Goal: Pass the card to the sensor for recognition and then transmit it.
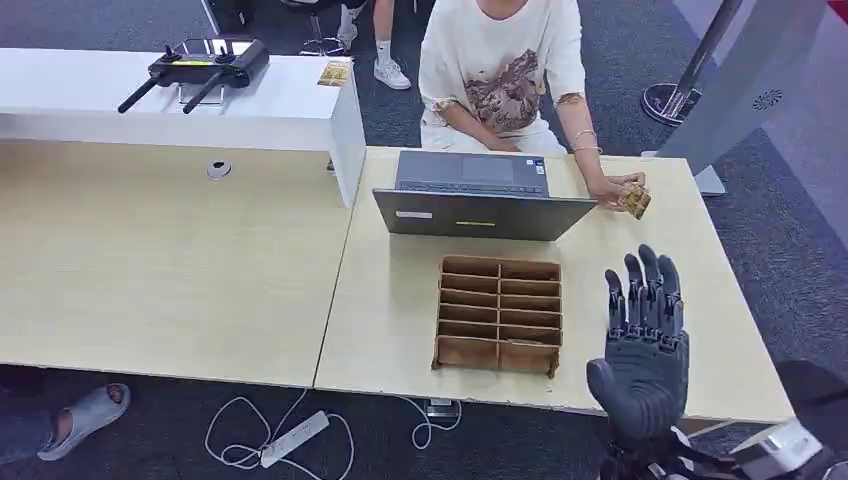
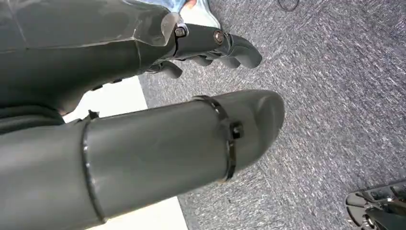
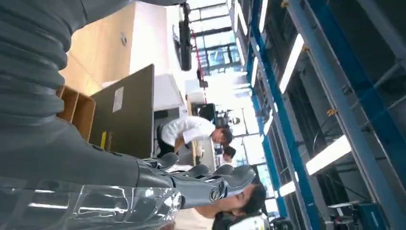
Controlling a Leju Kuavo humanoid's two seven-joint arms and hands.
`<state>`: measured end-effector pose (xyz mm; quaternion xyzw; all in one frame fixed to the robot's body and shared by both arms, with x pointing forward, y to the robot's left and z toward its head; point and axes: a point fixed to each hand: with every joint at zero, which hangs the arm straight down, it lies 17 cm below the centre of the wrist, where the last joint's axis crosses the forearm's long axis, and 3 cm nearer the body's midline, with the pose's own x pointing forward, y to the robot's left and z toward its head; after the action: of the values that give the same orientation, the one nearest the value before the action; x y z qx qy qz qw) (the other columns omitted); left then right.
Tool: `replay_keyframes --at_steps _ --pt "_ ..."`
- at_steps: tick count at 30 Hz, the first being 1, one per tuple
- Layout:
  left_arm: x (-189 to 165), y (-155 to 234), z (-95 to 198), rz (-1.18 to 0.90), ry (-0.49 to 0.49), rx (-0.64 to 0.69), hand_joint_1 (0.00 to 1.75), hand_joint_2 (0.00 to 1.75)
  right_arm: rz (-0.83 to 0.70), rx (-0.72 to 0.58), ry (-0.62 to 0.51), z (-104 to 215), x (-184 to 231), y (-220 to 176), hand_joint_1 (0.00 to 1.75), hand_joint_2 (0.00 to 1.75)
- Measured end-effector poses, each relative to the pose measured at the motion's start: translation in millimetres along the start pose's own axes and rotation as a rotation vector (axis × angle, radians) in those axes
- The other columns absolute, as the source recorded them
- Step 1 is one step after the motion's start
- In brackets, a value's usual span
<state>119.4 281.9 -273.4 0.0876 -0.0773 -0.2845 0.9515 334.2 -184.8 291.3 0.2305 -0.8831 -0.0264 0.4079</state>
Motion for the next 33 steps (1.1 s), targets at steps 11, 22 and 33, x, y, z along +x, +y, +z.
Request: replay_keyframes --at_steps 11,22,33 --pt "7.8 0.0 0.5 -0.035 -0.024 0.002 0.0 0.0 0.516 0.013 -0.082 -68.7 2.8 5.3 0.0 1.75" --pt "30.2 4.3 2.4 -0.107 -0.055 0.016 0.0 0.0 1.209 0.024 -0.293 -205.2 28.6 24.8 0.0 1.75" --pt "35.5 4.3 3.3 -0.108 -0.05 0.008 0.0 0.0 1.664 0.115 -0.186 -292.7 -12.2 26.1 0.0 1.75"
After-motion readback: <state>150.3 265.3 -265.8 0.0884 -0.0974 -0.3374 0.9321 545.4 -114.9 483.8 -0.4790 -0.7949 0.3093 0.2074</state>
